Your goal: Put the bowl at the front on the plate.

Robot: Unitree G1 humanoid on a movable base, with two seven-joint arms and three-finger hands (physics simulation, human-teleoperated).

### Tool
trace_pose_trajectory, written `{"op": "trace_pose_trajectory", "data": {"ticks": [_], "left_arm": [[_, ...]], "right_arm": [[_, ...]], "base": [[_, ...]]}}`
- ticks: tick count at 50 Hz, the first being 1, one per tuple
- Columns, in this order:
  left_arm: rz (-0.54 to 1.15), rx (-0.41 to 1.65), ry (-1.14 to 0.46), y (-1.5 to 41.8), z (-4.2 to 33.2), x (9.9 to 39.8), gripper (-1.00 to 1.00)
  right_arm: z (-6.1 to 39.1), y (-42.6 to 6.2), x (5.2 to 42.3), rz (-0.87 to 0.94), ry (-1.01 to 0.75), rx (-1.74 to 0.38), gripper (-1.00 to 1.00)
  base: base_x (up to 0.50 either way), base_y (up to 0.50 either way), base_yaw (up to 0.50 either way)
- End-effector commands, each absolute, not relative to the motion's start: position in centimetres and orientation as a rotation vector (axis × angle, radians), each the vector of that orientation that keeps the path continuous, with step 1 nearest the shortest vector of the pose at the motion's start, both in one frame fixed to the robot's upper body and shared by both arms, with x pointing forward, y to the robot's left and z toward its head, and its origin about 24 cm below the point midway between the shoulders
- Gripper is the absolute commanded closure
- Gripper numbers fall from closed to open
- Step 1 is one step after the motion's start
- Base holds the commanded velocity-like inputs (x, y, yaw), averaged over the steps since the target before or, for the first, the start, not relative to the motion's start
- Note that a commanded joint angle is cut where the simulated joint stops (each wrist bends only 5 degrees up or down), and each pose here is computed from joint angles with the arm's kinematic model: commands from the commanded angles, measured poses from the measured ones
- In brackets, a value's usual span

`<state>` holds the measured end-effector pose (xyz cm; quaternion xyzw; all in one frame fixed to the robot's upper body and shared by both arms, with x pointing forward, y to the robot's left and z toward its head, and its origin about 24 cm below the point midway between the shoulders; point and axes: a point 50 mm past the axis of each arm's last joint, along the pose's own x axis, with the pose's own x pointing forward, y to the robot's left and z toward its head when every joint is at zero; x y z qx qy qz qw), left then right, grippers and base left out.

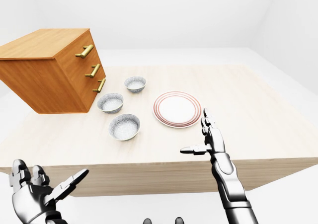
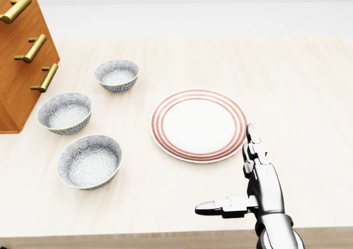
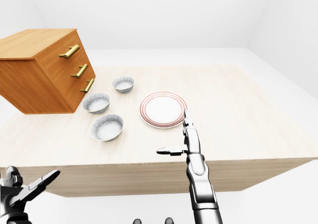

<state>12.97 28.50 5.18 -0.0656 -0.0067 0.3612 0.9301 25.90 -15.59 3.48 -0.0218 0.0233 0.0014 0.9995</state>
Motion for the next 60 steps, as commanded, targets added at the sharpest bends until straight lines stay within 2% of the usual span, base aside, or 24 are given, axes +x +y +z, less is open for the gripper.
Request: {"op": "trace_pose_trajectory", "data": {"ticks": [1,9,16,60], "left_arm": [[0.898,-0.154,0.01,30.7,4.2,9.7,-1.0],[0.933,-0.138,0.059,32.4,2.8,8.6,-1.0],[0.926,-0.136,0.043,32.5,3.3,7.5,-1.0],[0.925,-0.133,0.03,32.2,4.0,7.3,-1.0]], "right_arm": [[3.3,-15.7,26.0,-0.002,0.057,-0.04,-1.0],[3.3,-15.7,26.0,-0.004,0.06,-0.041,-1.0],[3.2,-15.7,26.0,-0.006,0.062,-0.042,-1.0],[3.2,-15.6,26.0,-0.01,0.074,-0.056,-1.0]], "base": [[0.0,0.0,0.0],[0.0,0.0,0.0],[0.0,0.0,0.0],[0.0,0.0,0.0]]}}
